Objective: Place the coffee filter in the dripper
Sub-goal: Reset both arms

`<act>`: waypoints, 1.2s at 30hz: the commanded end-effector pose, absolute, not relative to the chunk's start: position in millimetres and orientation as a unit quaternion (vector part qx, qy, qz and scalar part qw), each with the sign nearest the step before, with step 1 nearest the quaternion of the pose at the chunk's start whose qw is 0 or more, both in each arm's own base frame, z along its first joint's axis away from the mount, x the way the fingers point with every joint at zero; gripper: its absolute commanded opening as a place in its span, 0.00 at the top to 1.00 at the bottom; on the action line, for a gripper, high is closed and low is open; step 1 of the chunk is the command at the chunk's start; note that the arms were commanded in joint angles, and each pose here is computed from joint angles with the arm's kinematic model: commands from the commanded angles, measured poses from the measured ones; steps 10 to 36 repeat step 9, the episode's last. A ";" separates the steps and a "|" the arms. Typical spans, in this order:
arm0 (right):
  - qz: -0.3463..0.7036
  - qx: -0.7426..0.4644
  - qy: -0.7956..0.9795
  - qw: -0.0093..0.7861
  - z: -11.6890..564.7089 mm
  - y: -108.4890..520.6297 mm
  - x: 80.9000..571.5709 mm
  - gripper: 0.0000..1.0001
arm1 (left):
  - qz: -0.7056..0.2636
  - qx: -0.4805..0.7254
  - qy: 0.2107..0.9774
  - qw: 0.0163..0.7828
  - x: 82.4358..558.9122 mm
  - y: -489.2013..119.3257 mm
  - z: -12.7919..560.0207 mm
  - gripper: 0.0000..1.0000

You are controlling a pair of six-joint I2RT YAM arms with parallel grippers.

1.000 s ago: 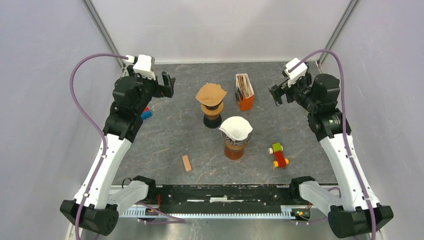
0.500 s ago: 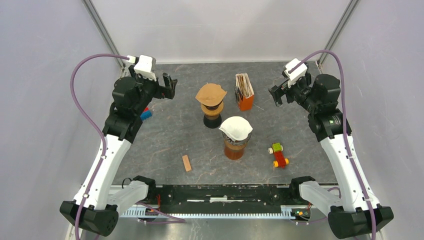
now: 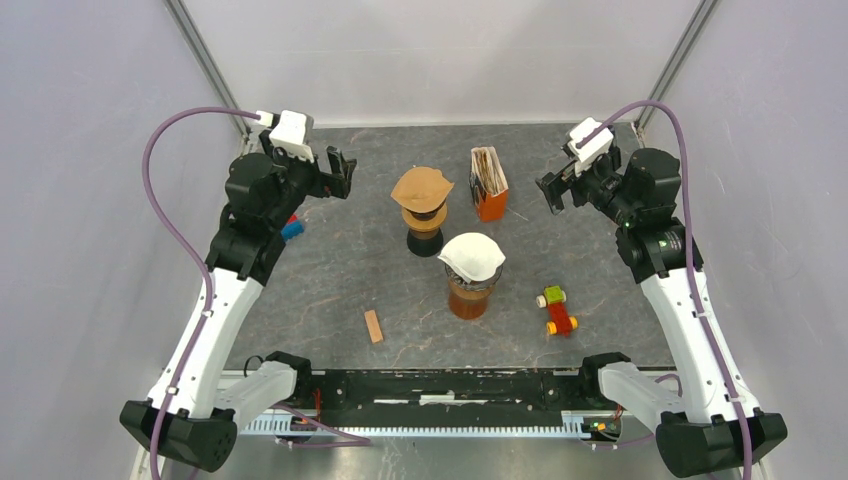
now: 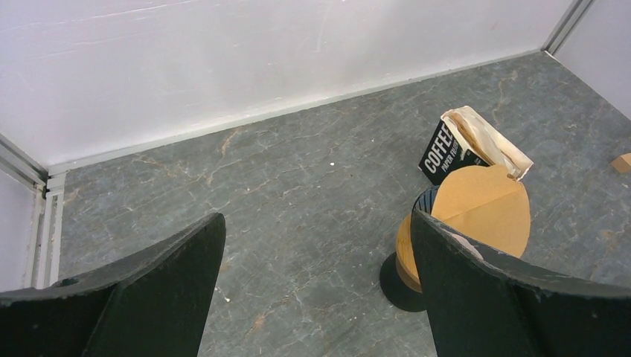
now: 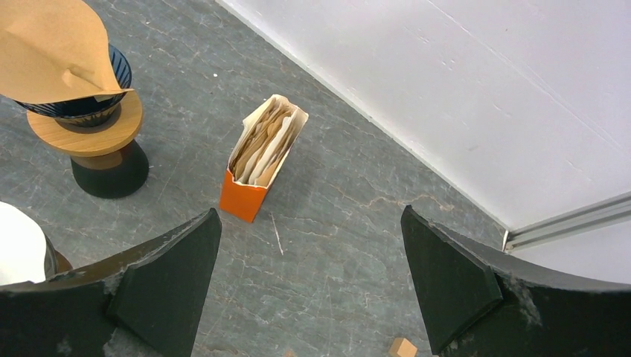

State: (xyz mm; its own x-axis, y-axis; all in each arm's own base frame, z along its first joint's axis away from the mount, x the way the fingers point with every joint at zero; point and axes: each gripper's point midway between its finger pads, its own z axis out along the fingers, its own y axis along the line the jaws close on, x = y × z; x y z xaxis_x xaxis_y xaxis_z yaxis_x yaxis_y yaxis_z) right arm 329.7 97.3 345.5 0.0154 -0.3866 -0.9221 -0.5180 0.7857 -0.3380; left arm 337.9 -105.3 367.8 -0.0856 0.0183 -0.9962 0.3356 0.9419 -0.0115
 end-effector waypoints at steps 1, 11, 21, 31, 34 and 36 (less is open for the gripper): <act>0.050 -0.329 0.678 0.656 364.7 98.4 325.9 0.02 | -0.135 0.113 0.722 0.669 338.2 -108.0 372.6 0.00; 0.055 -0.333 0.678 0.653 362.9 100.6 325.4 0.02 | -0.136 0.115 0.722 0.669 339.5 -108.9 372.8 0.00; 0.055 -0.333 0.678 0.653 362.9 100.6 325.4 0.02 | -0.136 0.115 0.722 0.669 339.5 -108.9 372.8 0.00; 0.055 -0.333 0.678 0.653 362.9 100.6 325.4 0.02 | -0.136 0.115 0.722 0.669 339.5 -108.9 372.8 0.00; 0.055 -0.333 0.678 0.653 362.9 100.6 325.4 0.02 | -0.136 0.115 0.722 0.669 339.5 -108.9 372.8 0.00; 0.055 -0.333 0.678 0.653 362.9 100.6 325.4 0.02 | -0.136 0.115 0.722 0.669 339.5 -108.9 372.8 0.00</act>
